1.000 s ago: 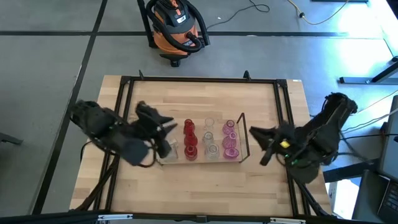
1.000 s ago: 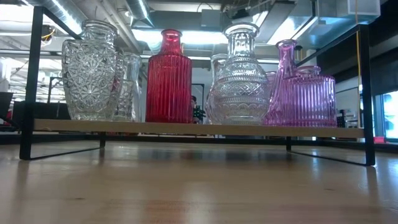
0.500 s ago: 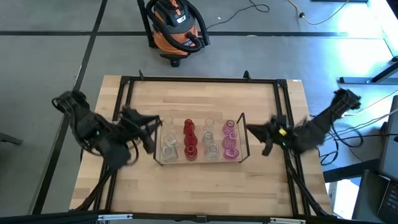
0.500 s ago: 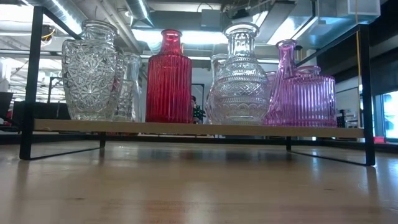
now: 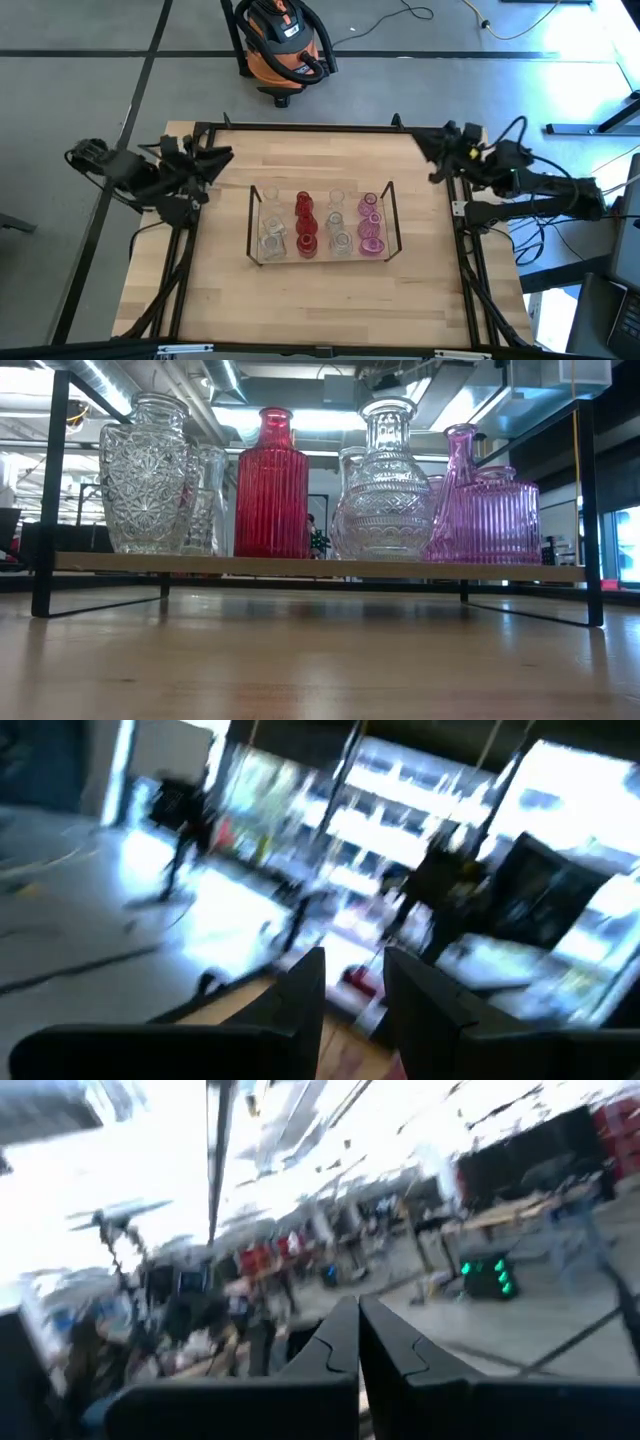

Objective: Sort vases onto shelf
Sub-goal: Return to Home Position

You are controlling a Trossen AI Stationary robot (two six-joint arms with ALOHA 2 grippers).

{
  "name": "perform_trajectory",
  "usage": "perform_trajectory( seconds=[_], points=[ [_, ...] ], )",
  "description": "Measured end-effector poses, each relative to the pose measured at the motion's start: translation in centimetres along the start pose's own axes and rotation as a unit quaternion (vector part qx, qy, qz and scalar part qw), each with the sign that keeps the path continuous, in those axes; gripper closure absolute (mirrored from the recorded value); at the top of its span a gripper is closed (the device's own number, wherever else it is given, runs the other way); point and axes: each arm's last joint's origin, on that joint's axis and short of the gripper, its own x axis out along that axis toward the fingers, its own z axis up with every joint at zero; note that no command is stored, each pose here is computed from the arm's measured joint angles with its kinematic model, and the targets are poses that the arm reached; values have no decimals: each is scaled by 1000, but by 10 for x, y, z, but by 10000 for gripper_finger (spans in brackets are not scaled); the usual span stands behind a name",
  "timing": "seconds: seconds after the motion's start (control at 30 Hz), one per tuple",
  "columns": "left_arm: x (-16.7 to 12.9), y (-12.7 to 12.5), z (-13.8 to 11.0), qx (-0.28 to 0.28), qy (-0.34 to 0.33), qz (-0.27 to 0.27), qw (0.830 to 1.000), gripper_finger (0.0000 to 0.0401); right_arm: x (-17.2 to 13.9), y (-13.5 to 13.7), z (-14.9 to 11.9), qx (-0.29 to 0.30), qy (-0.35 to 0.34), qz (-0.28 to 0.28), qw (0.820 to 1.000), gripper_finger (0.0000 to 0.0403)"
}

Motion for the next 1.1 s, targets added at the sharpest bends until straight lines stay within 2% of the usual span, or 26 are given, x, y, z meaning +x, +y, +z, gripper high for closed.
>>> perform_trajectory(
  seconds=[0.1, 0.2, 0.37, 0.5, 0.63, 0.83, 0.93, 1.1],
  points=[
    [-3, 21, -21, -31, -72, -52, 996, 305, -17, -13, -3, 1, -21, -19, 1000, 402],
    [-7, 42, -49, -51, -115, -69, 990, 310, -36, -27, -25, 40, -34, -39, 998, 402],
    [-16, 67, -81, -83, -130, -70, 986, 318, -64, -48, -64, 90, -102, -13, 991, 402],
    [-22, 81, -100, -112, -128, -76, 982, 320, -83, -62, -89, 116, -139, -13, 983, 402],
    [-28, 95, -121, -143, -126, -76, 979, 320, -94, -75, -114, 141, -133, -37, 980, 402],
    [-29, 111, -158, -171, -118, -32, 978, 320, -102, -84, -129, 150, -137, -85, 975, 402],
    [-27, 113, -171, -176, -103, -28, 979, 320, -101, -88, -139, 135, -96, -114, 980, 402],
    [-24, 114, -192, -199, -36, -45, 978, 320, -101, -93, -158, 167, -7, -135, 977, 402]
  ],
)
